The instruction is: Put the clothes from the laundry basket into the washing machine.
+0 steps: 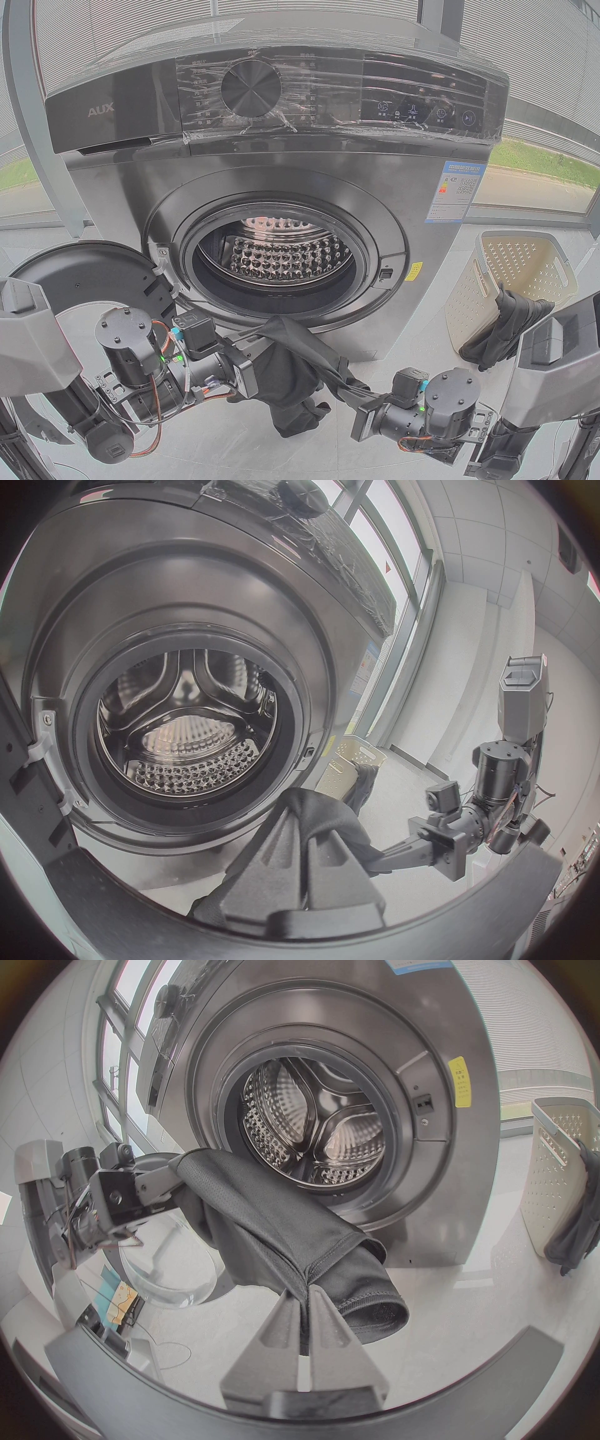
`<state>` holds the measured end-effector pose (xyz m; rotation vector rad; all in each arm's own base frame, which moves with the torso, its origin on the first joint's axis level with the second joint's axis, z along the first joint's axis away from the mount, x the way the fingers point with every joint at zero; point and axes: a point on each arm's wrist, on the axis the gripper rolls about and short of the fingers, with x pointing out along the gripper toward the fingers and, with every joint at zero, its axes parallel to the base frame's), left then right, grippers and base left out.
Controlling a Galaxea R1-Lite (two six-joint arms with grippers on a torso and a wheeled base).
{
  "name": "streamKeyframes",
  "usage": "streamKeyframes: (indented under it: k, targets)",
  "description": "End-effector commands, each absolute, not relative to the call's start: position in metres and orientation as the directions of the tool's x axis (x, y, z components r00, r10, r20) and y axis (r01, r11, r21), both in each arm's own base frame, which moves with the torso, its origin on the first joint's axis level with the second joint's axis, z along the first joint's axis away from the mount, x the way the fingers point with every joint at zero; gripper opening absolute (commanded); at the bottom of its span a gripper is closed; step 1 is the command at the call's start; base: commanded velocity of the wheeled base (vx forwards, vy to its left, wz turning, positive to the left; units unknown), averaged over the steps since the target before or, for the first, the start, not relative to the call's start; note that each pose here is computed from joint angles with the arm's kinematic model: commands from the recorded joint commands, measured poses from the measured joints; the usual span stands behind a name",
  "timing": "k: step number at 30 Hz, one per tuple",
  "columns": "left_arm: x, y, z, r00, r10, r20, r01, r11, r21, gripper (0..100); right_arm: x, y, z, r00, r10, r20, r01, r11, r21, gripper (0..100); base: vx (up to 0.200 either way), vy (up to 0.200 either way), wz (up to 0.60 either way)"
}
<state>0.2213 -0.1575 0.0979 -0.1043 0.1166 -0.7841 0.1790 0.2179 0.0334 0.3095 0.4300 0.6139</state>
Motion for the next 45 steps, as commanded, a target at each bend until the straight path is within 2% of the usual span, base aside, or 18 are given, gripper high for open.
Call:
streamKeyframes:
  k: [1,10,18,23,34,39,45]
  targets:
    - [0.227,-0.15,0.1,0.728,-0.683,-0.056,0.672,0.728,-0.136,0,0.17,0.206,0.034,0.728,0.602,-0.329,-0.475,0.788,0.391,0,0.0,0.0,0.0]
    - [0.235,-0.138,0.102,0.765,-0.642,-0.047,0.632,0.763,-0.135,0,0.163,0.193,0.028,0.72,0.578,-0.384,-0.467,0.813,0.349,0,0.0,0.0,0.0]
    - [0.236,-0.136,0.102,0.77,-0.636,-0.045,0.626,0.768,-0.138,0,0.161,0.19,0.025,0.717,0.57,-0.402,-0.469,0.82,0.328,0,0.0,0.0,0.0]
    - [0.232,-0.135,0.108,0.767,-0.641,-0.026,0.633,0.762,-0.136,0,0.173,0.193,0.032,0.75,0.56,-0.353,-0.467,0.826,0.317,0,0.0,0.0,0.0]
    - [0.215,-0.131,0.131,0.754,-0.655,0.056,0.656,0.744,-0.132,0,0.181,0.198,0.036,0.763,0.562,-0.319,-0.469,0.821,0.325,0,0.0,0.0,0.0]
    - [0.209,-0.119,0.139,0.775,-0.627,0.081,0.631,0.759,-0.16,0,0.202,0.195,0.052,0.808,0.541,-0.231,-0.464,0.828,0.316,0,0.0,0.0,0.0]
    - [0.21,-0.105,0.151,0.807,-0.576,0.131,0.59,0.789,-0.17,0,0.197,0.197,0.064,0.763,0.618,-0.189,-0.547,0.774,0.319,0,0.0,0.0,0.0]
